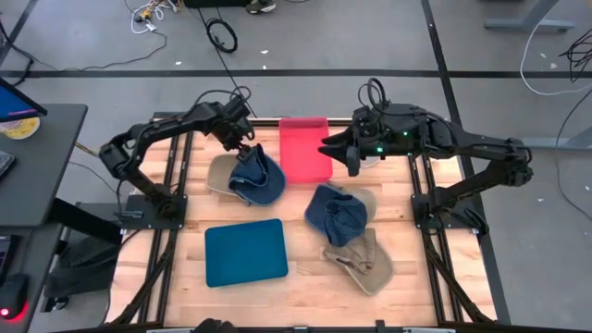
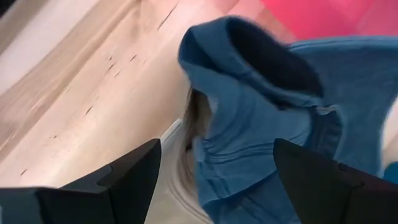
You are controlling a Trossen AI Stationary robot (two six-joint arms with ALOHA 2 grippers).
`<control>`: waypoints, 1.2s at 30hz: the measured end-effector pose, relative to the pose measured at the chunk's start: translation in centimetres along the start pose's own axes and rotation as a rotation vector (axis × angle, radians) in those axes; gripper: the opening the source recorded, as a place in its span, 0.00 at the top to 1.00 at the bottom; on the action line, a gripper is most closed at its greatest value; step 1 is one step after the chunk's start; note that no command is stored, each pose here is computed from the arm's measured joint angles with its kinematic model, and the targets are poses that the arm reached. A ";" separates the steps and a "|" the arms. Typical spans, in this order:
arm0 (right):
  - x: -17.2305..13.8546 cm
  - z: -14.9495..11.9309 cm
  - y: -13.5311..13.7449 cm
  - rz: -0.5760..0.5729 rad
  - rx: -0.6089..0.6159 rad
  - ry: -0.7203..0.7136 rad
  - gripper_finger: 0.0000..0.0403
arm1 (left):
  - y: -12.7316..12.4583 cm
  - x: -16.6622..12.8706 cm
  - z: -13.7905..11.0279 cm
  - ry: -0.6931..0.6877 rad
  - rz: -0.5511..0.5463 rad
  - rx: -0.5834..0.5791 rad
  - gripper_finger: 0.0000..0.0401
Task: Pick & Place hat
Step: Put the top blue cap into the pink bin
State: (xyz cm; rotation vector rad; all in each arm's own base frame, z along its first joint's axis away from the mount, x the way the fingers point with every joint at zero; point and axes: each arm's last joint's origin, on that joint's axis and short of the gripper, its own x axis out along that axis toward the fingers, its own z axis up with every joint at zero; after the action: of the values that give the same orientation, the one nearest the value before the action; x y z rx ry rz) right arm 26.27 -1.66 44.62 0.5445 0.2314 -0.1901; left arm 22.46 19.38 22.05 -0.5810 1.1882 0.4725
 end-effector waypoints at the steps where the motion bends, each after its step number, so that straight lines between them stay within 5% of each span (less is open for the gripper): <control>1: 0.1 0.0 0.0 0.003 0.000 -0.004 0.53 | 0.2 0.3 0.1 0.008 -0.009 0.012 0.21; 9: 1.0 0.1 0.1 0.014 0.002 -0.023 0.53 | 0.7 2.5 0.4 0.059 -0.147 0.101 0.21; 16: 1.1 0.1 0.1 0.013 0.002 -0.022 0.53 | 0.7 3.1 0.5 0.069 -0.151 0.107 0.25; 21: 1.1 0.1 0.1 0.012 -0.006 -0.022 0.53 | 0.7 3.0 0.5 0.067 -0.143 0.108 0.41; 31: 1.1 0.0 0.1 0.012 -0.010 -0.021 0.53 | 0.7 3.0 0.2 0.097 -0.141 0.085 0.91; 36: 1.1 0.0 0.1 0.012 -0.010 -0.021 0.53 | 0.3 1.7 -0.2 0.092 -0.141 0.090 0.93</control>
State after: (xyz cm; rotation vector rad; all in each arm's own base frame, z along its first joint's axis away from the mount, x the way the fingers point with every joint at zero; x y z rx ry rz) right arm 27.32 -1.72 44.43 0.5334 0.2084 -0.1825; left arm 22.65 19.58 20.29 -0.6093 1.2402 0.2736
